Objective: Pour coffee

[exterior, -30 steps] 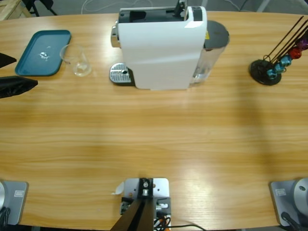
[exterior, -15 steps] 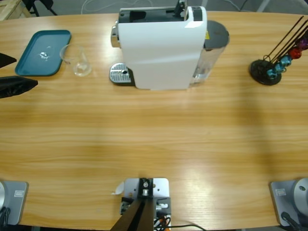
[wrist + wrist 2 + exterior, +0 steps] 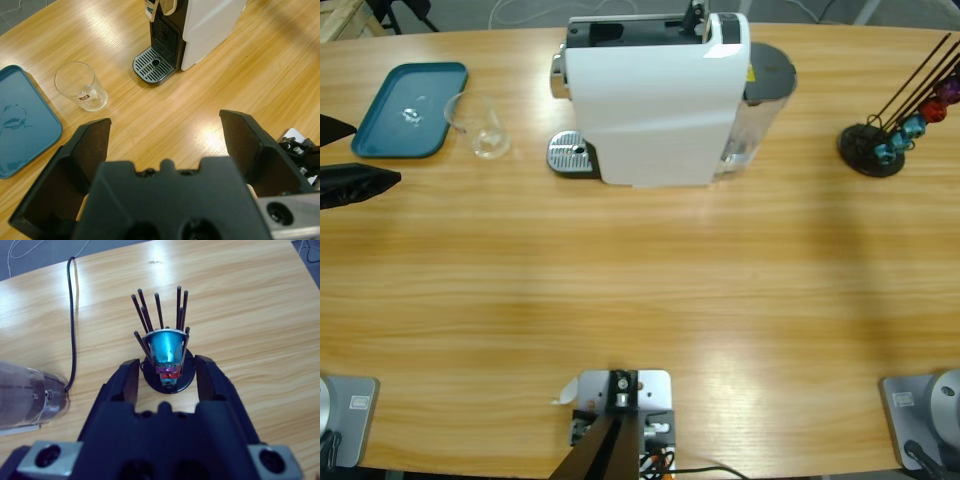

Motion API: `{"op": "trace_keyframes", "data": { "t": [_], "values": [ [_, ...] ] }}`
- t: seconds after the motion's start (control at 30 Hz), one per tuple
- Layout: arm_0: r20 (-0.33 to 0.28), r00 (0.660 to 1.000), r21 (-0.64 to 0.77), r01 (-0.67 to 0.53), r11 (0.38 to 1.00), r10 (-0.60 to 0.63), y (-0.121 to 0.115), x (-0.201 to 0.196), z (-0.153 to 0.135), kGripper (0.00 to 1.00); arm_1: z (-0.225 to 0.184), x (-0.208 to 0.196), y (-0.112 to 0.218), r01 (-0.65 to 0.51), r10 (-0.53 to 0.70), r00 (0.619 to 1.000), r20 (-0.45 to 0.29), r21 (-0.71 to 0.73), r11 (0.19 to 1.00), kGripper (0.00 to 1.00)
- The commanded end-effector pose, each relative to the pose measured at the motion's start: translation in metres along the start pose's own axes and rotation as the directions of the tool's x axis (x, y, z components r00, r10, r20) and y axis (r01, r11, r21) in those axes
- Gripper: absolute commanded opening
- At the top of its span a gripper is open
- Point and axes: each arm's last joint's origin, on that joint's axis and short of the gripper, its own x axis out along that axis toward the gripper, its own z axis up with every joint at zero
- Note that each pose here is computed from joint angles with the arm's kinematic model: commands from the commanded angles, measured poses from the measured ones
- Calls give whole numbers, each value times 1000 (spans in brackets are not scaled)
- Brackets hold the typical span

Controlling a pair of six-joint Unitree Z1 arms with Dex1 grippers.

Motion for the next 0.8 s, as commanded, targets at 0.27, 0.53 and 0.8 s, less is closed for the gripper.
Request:
{"op": "trace_keyframes", "data": {
  "t": [0.27, 0.53, 0.8],
  "values": [
    [-42, 999, -5, 20, 1000, -20, -1, 10, -8, 941, 1, 14, 0, 22, -22, 1000, -16, -11, 1000, 57],
    [-42, 999, -5, 22, 1000, -22, -2, 10, -8, 942, 0, 18, 1, 17, -18, 999, -30, -11, 1000, 112],
    [-42, 999, -5, 26, 1000, -26, -2, 10, -8, 941, -1, 17, 1, 26, -26, 999, -27, -11, 1000, 87]
  ]
}}
